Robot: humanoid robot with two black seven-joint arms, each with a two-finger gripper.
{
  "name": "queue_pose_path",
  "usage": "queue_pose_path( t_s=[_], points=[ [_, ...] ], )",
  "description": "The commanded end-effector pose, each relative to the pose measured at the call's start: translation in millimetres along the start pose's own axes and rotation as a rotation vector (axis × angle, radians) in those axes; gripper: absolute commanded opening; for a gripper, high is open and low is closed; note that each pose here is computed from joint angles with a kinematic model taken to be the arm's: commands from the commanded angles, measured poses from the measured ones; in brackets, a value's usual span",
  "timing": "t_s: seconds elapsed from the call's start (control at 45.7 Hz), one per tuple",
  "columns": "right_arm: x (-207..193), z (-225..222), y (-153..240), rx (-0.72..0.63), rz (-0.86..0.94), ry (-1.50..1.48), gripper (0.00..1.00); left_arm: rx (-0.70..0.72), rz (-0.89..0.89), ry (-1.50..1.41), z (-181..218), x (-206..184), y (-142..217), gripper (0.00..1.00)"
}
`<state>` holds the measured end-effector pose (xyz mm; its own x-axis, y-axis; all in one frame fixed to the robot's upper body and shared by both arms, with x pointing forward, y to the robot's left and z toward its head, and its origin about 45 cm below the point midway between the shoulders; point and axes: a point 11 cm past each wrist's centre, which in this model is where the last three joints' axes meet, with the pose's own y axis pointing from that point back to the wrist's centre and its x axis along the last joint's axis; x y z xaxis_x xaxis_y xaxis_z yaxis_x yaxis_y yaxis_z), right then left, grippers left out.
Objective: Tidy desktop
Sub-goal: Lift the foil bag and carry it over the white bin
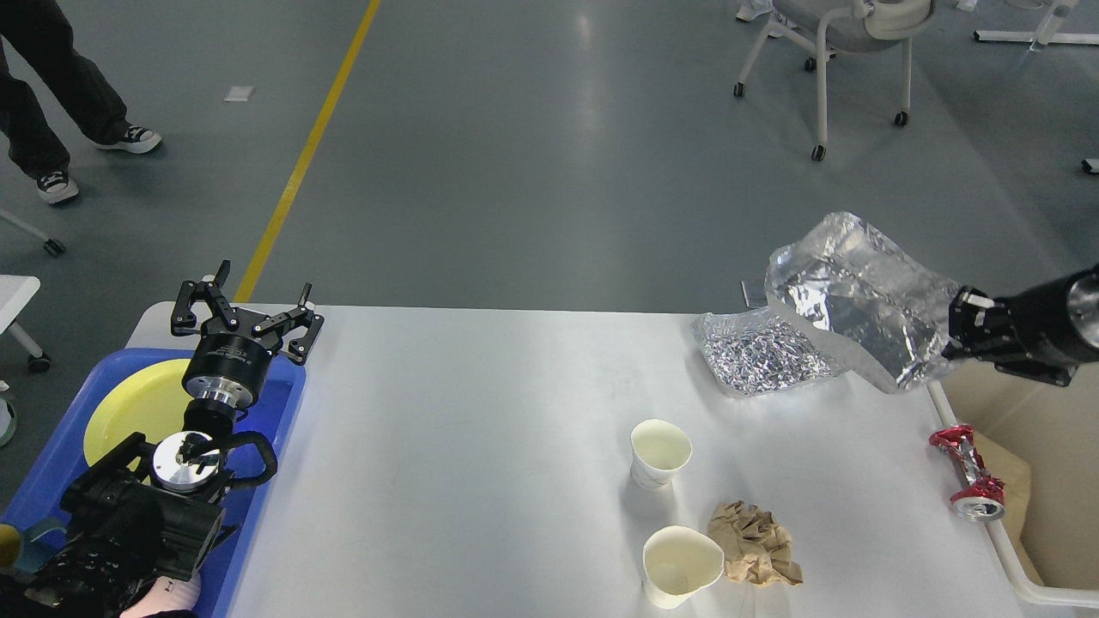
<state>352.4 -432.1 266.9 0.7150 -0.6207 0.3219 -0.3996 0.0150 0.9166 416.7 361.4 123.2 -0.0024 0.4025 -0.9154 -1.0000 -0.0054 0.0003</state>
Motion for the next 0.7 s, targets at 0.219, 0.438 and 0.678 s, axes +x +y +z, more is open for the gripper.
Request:
queue_pose_path(
  t_s=[0.219, 0.438, 0.678],
  points=[
    [-49, -183, 84, 0.197, -0.155, 0.461, 0.0, 0.0, 0.0, 0.0, 0, 0, 0, 1.0],
    [-91, -204, 76, 0.176, -0.18, 0.578, 0.0, 0.001, 0.0, -0.001, 0, 0, 0, 1.0],
    [-56, -164, 42, 0.089, -0.016, 0.497, 0.0, 0.001, 0.0, -0.001, 0, 0, 0, 1.0]
  ],
)
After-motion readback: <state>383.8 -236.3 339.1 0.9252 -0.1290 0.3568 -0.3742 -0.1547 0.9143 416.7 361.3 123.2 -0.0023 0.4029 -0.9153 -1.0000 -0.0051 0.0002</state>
